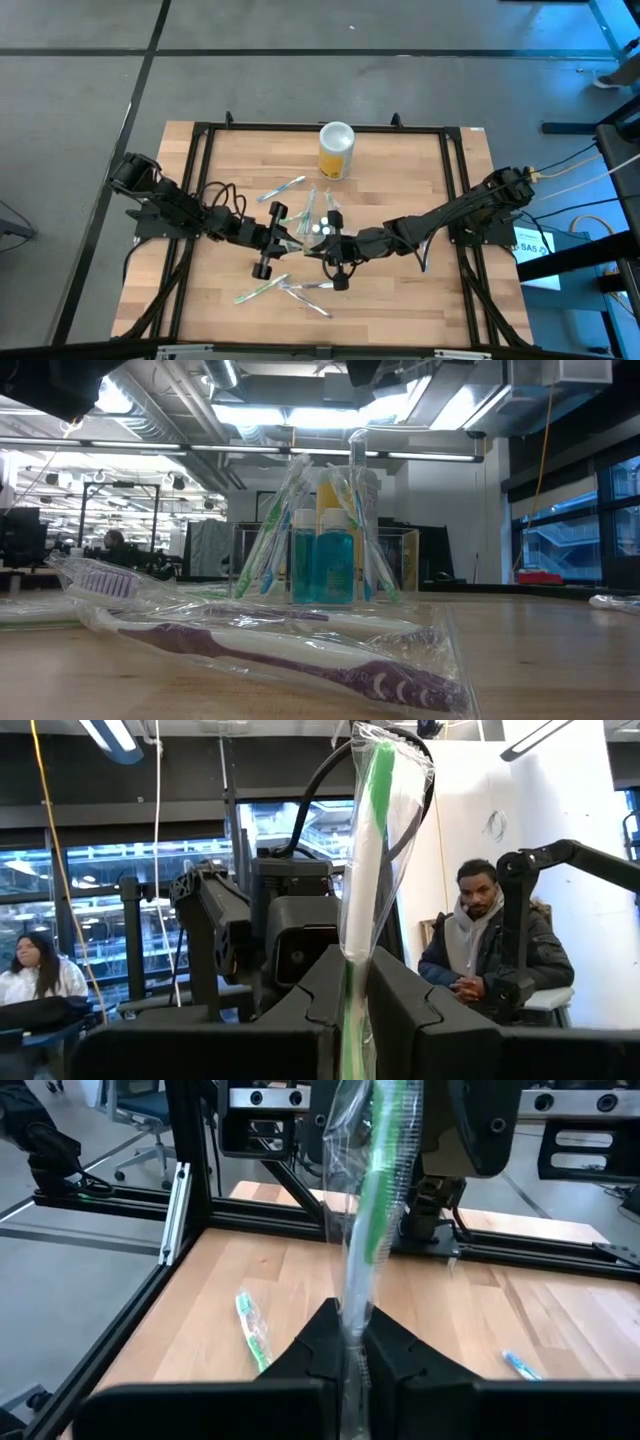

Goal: Pick & Place toothbrushing station
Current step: Put the green toothbrush into the transparent organizer

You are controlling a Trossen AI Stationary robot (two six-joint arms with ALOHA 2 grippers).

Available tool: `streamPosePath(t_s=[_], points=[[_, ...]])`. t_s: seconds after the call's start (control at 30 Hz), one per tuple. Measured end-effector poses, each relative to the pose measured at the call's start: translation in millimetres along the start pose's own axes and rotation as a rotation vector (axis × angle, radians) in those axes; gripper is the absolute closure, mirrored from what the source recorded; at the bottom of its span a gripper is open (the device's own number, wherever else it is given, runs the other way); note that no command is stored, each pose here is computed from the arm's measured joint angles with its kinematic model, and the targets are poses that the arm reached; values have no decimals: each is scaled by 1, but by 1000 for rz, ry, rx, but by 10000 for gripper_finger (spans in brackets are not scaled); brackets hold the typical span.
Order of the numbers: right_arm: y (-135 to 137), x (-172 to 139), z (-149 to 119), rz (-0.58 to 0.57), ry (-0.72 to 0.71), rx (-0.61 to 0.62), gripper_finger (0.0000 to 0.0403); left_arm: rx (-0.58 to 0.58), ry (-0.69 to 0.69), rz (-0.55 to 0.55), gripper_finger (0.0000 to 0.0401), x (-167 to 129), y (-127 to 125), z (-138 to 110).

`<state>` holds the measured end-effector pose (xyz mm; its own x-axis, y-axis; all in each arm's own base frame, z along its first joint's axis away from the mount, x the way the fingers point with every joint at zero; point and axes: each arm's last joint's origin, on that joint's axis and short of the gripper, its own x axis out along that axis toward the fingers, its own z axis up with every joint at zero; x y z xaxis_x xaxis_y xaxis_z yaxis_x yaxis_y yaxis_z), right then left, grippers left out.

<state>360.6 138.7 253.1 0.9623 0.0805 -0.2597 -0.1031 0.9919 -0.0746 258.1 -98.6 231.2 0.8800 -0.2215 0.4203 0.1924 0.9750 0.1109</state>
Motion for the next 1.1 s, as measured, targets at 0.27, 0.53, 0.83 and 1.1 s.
streamPosePath(t_s=[0.27, 0.53, 0.83, 1.1], points=[[1, -1, 0, -16, 10, 9, 387, -103, 68, 17, 310, 0, -1, -6], [12, -17, -4, -221, 111, -72, 387, -250, 108, 15, 259, -2, -3, -2], [29, -36, -12, -430, 227, -361, 387, -484, 119, -71, 229, -4, -1, 12], [45, -48, -13, -578, 298, -675, 387, -782, 148, -176, 228, -3, 5, 13]])
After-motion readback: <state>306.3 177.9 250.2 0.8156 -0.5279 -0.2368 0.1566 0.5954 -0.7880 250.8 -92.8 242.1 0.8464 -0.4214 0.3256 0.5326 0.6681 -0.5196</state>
